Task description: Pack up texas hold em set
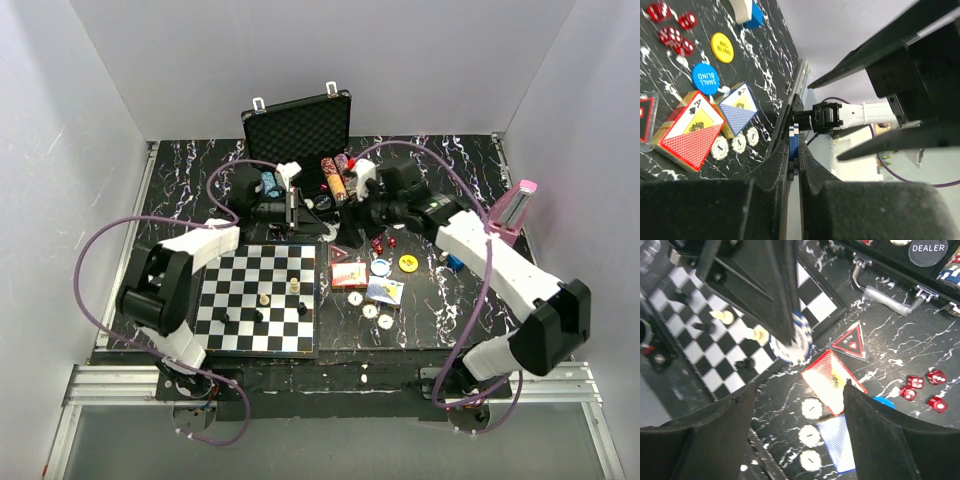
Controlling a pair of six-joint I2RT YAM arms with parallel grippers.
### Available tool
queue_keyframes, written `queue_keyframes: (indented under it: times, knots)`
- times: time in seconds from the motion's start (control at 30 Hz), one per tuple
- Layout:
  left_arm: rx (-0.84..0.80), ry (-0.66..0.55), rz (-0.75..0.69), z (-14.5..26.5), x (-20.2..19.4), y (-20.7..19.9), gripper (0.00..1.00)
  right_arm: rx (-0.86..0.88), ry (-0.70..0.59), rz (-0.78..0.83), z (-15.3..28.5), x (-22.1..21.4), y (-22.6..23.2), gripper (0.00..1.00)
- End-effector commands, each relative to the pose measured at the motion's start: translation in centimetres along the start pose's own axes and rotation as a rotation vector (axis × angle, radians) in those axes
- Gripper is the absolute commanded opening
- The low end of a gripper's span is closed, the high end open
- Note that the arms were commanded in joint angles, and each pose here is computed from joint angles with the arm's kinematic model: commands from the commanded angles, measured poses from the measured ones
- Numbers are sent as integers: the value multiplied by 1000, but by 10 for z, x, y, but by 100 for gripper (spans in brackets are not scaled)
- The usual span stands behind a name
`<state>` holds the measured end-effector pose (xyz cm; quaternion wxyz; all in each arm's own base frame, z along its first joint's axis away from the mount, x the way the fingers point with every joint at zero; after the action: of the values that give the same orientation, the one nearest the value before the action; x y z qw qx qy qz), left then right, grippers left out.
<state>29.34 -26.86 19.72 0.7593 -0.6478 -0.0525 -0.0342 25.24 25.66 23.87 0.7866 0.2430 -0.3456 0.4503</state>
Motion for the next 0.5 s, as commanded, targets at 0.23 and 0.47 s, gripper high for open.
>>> queue_keyframes:
  times: [0.23, 0.47]
  knots:
    - [-124, -85, -493, 36, -30, -74, 0, 381, -363, -150, 55, 47, 27, 49]
    - [-197, -42, -519, 34, -40, -86, 0, 446, -371, -145, 51, 54, 36, 39]
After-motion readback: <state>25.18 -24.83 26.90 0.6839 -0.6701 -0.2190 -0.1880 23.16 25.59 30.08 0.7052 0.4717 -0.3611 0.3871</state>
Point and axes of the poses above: each gripper's point midway between its finger pads, its own z axis back along the fingers, its own y axis along the line the jaws close on, x = y × z, the point moved 4 cm from there along z, back along the fingers, and after that the axes turned 13 degrees about z, right-handed, at the moved point
